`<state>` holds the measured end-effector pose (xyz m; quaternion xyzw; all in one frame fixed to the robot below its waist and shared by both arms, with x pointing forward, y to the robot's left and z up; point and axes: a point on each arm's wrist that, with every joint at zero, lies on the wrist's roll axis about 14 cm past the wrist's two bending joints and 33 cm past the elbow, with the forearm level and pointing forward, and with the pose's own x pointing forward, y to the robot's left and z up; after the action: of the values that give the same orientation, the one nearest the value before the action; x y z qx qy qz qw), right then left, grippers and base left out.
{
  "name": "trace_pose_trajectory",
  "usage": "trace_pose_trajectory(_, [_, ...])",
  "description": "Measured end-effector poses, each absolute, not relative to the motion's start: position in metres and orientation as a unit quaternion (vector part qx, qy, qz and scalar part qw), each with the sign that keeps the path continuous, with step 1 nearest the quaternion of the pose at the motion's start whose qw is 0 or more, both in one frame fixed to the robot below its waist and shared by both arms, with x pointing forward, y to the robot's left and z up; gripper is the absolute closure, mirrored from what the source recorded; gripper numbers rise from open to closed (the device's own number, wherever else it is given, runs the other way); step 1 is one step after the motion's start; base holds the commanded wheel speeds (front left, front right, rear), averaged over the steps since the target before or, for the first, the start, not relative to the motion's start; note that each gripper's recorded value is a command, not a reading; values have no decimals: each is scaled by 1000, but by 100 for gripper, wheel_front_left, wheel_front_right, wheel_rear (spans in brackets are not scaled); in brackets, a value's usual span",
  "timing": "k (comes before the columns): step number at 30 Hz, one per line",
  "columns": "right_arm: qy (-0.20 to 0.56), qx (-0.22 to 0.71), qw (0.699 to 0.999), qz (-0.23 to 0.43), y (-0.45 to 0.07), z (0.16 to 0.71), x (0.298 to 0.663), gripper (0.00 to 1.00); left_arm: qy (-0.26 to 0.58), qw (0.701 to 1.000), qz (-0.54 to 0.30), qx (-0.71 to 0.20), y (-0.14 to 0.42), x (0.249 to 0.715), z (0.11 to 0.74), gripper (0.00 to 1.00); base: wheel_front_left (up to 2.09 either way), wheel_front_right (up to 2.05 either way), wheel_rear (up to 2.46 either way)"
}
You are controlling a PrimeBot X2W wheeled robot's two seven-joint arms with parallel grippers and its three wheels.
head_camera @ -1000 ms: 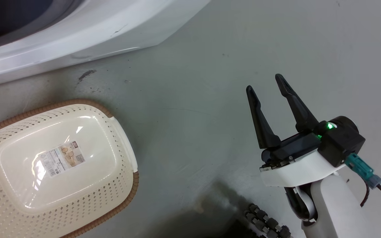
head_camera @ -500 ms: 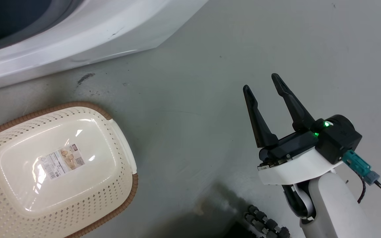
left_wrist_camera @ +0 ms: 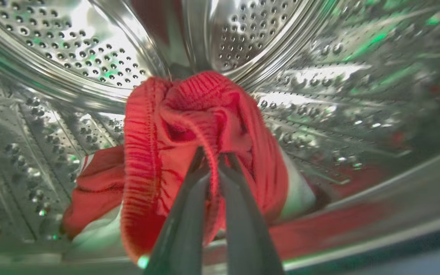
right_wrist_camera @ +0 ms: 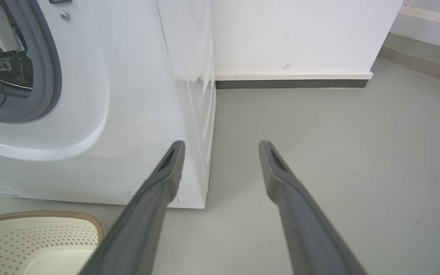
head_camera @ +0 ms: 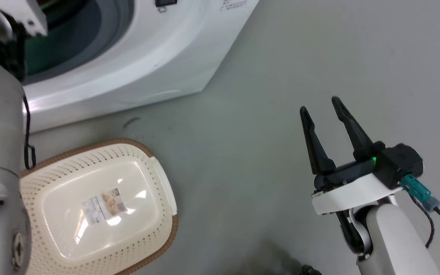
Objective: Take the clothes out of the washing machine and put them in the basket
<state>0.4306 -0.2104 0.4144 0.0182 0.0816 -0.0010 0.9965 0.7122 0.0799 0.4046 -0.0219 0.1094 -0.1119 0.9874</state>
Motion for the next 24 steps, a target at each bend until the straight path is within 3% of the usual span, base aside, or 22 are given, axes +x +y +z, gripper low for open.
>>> trace_pose_trajectory(13, [51, 22, 998, -7, -208, 445, 400, 0, 28, 994, -99, -29, 104, 638, 481, 100, 0, 0, 0])
trace_pose_trajectory(24, [9, 30, 999, 12, -193, 479, 377, 0, -66, 993, -82, -55, 126, 535, 542, 100, 0, 0, 0])
